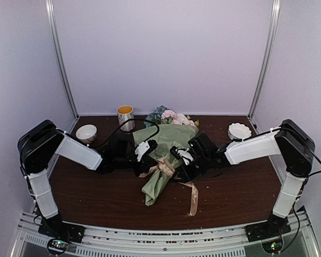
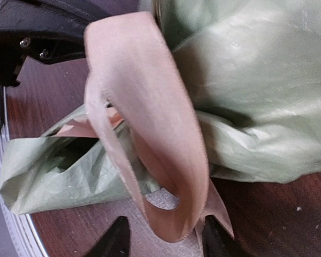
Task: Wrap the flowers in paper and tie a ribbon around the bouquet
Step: Cross the half-tied ribbon over the folded bouquet.
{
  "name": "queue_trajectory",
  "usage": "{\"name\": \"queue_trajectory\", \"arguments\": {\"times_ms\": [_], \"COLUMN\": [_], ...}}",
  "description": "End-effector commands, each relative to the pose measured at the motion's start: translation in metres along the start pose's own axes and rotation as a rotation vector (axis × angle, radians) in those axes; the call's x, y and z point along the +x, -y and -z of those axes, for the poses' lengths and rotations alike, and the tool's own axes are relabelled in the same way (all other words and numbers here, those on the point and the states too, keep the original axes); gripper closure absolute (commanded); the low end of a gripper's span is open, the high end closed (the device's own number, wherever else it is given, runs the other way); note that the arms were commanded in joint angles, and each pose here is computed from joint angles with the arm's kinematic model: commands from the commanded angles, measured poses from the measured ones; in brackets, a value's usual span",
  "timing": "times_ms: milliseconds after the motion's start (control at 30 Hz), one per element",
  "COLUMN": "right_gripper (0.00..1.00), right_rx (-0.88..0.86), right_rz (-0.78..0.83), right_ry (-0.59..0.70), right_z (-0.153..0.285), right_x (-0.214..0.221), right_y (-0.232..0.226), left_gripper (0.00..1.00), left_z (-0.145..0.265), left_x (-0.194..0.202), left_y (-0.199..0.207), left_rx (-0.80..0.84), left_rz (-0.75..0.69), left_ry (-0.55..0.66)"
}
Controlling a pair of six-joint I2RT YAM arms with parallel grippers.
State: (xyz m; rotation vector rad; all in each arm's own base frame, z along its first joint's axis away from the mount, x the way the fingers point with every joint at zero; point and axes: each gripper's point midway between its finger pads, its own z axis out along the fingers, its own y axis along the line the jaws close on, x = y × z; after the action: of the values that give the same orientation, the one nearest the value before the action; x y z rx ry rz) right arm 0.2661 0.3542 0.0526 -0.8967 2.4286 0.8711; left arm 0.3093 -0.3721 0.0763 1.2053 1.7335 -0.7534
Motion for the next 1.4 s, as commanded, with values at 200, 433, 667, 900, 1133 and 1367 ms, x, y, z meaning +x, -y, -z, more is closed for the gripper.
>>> {"name": "queue_trajectory", "arguments": {"times_ms": [200, 433, 667, 900, 1133, 1367], "right_gripper": [0.96, 1.00, 1.00, 1.00, 1.00, 1.00], "right_rx": [-0.038, -0.081, -0.162, -0.196, -0.218, -0.229], "right_rz": [0.029, 0.071, 0.141, 0.153, 0.173, 0.172], "right_ry": [0.064, 0.107, 0.209, 0.232, 0.245, 0.256], "right_z": [0.007, 0.026, 0.046, 0.041, 0.035, 0.036], "right_x": [-0.028, -0.049, -0.085, -0.102, -0.119, -0.125], "right_y": [-0.011, -0.032, -0.070, -0.080, -0.090, -0.096], "left_gripper": [1.00, 1.00, 1.00, 1.00, 0.83, 0.57], "left_z": [0.004, 0.004, 0.003, 0.002, 0.001, 0.006], "left_x": [-0.005, -0.003, -0.002, -0.001, -0.002, -0.009], "left_y": [0.002, 0.002, 0.002, 0.002, 0.006, 0.013], "left_rx": [-0.005, -0.007, -0.010, -0.006, 0.021, 0.072], "left_rz": [-0.021, -0.018, -0.015, -0.013, -0.015, 0.012], "left_ry": [0.015, 0.017, 0.013, 0.011, 0.009, 0.044]}}
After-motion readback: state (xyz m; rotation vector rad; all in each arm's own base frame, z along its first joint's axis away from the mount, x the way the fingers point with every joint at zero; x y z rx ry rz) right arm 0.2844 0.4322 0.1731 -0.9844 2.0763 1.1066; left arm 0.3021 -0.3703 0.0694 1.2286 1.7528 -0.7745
